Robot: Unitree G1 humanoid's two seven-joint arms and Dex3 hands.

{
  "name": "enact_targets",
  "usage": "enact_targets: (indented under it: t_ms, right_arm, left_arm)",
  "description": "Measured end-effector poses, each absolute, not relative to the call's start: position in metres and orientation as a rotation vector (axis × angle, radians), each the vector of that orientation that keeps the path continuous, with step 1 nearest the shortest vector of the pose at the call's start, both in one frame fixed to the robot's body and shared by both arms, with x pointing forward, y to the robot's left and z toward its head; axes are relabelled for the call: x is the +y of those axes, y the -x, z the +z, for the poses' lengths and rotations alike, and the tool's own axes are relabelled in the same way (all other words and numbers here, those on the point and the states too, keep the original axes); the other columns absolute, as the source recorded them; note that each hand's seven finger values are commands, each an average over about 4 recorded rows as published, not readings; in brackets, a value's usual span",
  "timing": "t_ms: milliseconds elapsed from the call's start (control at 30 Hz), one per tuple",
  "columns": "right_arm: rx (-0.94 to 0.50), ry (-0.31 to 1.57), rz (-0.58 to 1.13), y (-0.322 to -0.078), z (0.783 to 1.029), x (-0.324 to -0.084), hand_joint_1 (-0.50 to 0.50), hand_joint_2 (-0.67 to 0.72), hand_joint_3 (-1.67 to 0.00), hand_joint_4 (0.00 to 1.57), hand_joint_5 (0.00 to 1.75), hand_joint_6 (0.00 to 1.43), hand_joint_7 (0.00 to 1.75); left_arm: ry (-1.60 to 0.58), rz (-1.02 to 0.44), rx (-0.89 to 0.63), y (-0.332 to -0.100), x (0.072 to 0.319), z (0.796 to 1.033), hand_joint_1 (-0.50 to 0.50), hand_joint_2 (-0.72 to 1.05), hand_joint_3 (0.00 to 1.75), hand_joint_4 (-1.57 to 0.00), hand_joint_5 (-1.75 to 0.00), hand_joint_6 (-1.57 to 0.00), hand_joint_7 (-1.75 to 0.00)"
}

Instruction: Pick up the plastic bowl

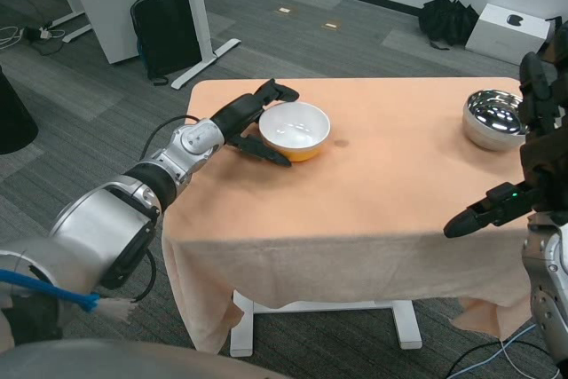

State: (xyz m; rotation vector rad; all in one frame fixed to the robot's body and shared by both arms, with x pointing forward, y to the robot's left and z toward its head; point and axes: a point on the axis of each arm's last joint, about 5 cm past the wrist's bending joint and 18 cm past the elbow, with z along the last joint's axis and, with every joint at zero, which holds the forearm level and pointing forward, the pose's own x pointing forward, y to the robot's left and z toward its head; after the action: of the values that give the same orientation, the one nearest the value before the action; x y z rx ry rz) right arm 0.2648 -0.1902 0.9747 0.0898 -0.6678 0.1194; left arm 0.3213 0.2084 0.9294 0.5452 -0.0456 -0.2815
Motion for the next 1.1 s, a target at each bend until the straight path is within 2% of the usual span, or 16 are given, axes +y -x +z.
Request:
enact_targets:
  t_ms: [233,433,1100]
  right_arm:
    - [-0.670,-0.092,0.119,-0.265,0.975,-0.190,-0.50,0.53,0.00,0.00,0.00,0.00,0.00]
    - [-0.671,-0.093,0.118,-0.265,0.975,-0.190,-0.50,0.53,0.00,0.00,0.00,0.00,0.00]
    - [-0.670,-0.095,0.116,-0.264,0.974,-0.190,-0.50,0.53,0.00,0.00,0.00,0.00,0.00]
  left_arm:
    - [-0.530,-0.284,-0.046,-0.321,0.208,0.930,-0.48,0.78,1.75,-1.57,-1.75,-1.49,-1.61]
    - [-0.530,-0.306,-0.050,-0.322,0.208,0.932,-0.48,0.69,1.75,-1.57,-1.75,-1.49,-1.54]
    - [-0.452,-0.333,-0.187,-0.323,0.202,0.950,-0.48,0.69,1.75,-1.57,-1.75,-1.49,-1.54]
